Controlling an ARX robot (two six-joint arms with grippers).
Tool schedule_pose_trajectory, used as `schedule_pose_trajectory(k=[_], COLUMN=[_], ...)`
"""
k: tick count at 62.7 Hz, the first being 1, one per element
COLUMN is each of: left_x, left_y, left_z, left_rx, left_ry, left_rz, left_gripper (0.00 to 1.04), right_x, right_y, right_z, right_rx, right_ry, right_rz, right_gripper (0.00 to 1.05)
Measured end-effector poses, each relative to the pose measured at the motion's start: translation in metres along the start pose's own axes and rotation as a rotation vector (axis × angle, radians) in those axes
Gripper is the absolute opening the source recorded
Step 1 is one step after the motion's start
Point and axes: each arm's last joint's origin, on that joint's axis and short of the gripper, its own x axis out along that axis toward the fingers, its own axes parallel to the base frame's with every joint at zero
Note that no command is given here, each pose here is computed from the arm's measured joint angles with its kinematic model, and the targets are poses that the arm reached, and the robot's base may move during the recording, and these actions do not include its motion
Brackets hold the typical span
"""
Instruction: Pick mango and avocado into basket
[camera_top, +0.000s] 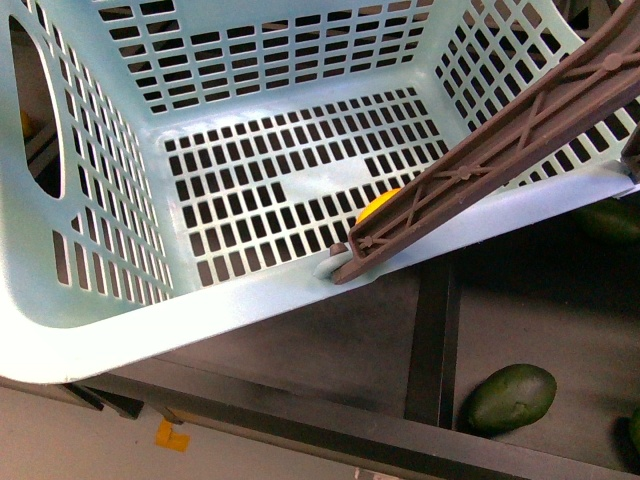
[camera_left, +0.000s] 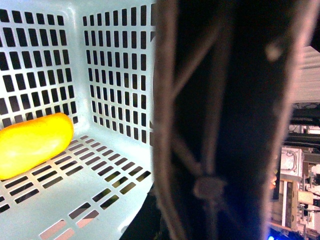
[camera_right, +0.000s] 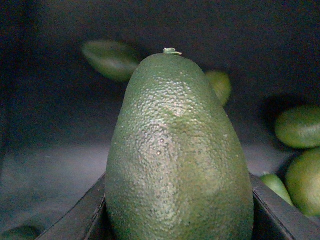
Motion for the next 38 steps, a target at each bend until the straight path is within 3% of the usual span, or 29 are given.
schedule_pose_trajectory(k=[19, 34, 38], left_x=[0.0, 0.0, 0.0], left_y=[0.0, 0.0, 0.0], left_z=[0.0, 0.0, 0.0], left_rx=[0.0, 0.0, 0.0], left_ry=[-0.001, 0.0, 0.0], left_rz=[0.0, 0.0, 0.0], left_gripper=[0.04, 0.04, 0.04], right_x=[-0.088, -0.131, -0.135], right_y=[0.047, 0.108, 0.136], right_z=[0.051, 0.078, 0.084], right_rx=[-0.068, -0.142, -0.172], right_ry=[-0.255, -0.395, -0.417], right_rz=[0.113, 0.218, 0.272], right_gripper=[0.54, 0.54, 0.54])
